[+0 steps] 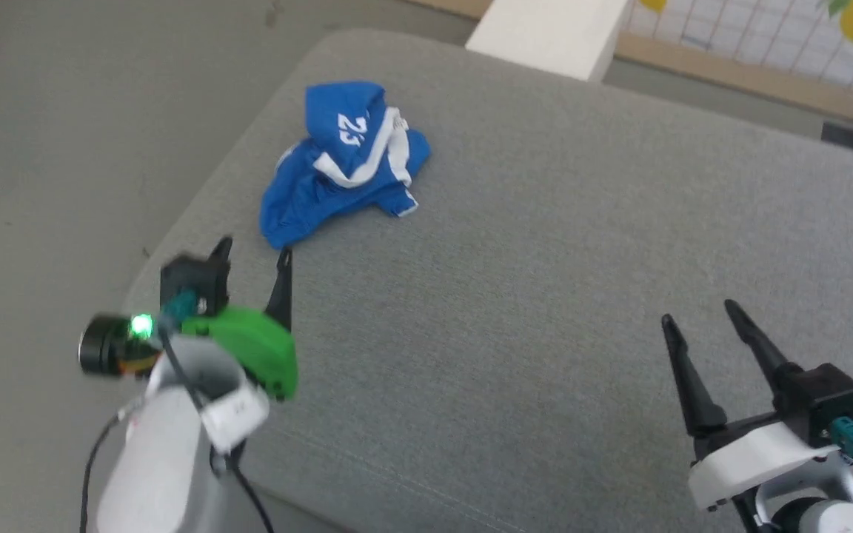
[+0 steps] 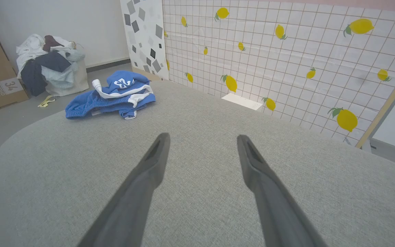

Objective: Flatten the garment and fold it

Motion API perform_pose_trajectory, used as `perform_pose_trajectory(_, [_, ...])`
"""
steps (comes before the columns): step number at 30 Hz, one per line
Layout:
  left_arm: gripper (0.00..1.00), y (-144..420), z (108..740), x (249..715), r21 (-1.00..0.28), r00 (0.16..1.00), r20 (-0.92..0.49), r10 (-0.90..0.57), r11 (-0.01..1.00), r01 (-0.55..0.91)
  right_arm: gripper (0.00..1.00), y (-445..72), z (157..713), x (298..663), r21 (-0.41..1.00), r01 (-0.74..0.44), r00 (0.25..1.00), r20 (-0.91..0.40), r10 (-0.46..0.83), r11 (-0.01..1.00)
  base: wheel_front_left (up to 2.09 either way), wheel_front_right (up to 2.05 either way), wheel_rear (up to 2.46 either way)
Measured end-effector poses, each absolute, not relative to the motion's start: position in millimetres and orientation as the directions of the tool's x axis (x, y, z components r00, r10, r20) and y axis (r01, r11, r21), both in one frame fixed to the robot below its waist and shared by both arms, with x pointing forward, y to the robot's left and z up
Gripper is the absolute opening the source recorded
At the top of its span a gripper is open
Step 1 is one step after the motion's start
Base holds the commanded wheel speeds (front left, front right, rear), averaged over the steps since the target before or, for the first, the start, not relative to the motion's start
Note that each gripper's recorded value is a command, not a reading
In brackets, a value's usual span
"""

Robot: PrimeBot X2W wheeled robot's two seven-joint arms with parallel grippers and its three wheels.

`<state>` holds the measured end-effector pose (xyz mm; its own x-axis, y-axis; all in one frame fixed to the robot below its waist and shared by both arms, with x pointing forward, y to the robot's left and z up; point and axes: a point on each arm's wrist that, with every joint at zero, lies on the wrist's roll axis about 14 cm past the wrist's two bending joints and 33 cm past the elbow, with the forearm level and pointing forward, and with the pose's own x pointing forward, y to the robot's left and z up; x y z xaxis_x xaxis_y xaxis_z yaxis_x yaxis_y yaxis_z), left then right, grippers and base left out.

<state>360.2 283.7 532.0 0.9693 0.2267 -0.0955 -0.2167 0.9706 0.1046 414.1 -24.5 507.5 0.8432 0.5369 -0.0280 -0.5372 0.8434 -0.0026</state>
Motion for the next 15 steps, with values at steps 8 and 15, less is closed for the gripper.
perform_pose_trajectory(8, [1.00,288.6,523.4,446.0,0.148,0.954,-0.279,0.112,0.986,-0.072,1.00,-51.9,490.8,439.7,-0.011,-0.482,0.875,-0.055,0.481,0.876,0.00,0.00,0.00])
perform_pose_trajectory(15, [1.00,311.3,519.4,512.3,0.124,0.910,-0.404,0.096,0.991,-0.049,1.00,-80.1,464.8,456.0,-0.012,-0.411,0.908,-0.098,0.408,0.911,0.00,0.00,0.00])
